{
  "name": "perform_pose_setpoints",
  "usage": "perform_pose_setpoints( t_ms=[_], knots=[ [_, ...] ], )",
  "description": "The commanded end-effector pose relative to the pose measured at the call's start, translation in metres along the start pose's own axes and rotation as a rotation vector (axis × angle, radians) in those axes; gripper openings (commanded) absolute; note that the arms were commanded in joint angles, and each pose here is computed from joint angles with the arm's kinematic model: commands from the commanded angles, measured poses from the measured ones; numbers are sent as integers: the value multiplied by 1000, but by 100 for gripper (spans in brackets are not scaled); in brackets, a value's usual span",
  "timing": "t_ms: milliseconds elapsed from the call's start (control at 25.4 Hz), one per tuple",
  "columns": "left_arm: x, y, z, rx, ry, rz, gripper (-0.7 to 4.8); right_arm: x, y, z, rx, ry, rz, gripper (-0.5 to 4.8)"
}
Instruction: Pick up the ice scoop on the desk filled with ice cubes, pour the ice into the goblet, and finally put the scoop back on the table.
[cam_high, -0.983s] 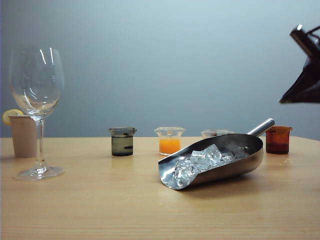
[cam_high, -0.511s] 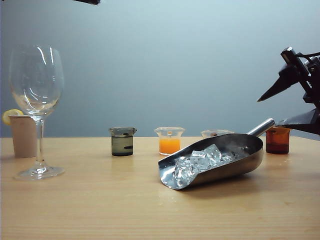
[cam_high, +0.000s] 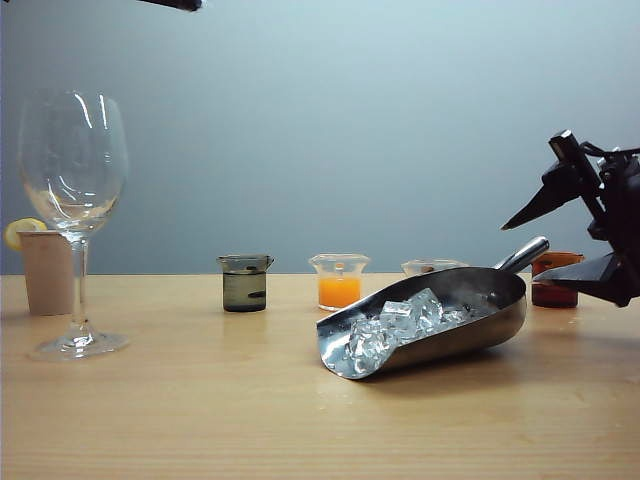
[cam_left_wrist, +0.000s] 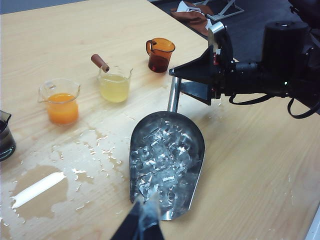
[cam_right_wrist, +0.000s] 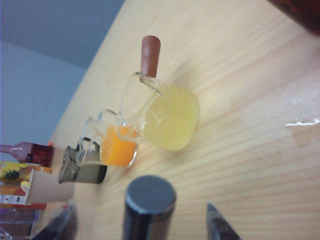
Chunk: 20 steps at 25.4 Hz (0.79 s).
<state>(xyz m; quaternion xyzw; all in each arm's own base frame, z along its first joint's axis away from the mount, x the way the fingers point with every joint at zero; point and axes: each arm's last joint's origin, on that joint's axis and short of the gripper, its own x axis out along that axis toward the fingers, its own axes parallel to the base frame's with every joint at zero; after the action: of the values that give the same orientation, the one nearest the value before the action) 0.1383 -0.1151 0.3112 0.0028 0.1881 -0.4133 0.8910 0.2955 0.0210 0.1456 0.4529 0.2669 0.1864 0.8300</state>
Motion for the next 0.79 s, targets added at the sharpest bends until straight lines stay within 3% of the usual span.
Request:
perform_pose_setpoints(
  t_ms=[39, 236, 472, 786],
  knots=[
    [-1, 0, 1, 3, 3, 0, -5, 5, -4, 0, 20, -15, 16, 327],
    [-1, 0, -3, -4, 38, 3, -5, 12, -10, -1, 65, -22, 65, 327],
    [-1, 0, -3, -5, 40, 5, -5, 24, 7, -3, 86, -24, 120, 324],
    [-1, 0, -3, -7, 41, 2, -5, 31, 12, -8, 76, -42, 93, 314]
  ],
)
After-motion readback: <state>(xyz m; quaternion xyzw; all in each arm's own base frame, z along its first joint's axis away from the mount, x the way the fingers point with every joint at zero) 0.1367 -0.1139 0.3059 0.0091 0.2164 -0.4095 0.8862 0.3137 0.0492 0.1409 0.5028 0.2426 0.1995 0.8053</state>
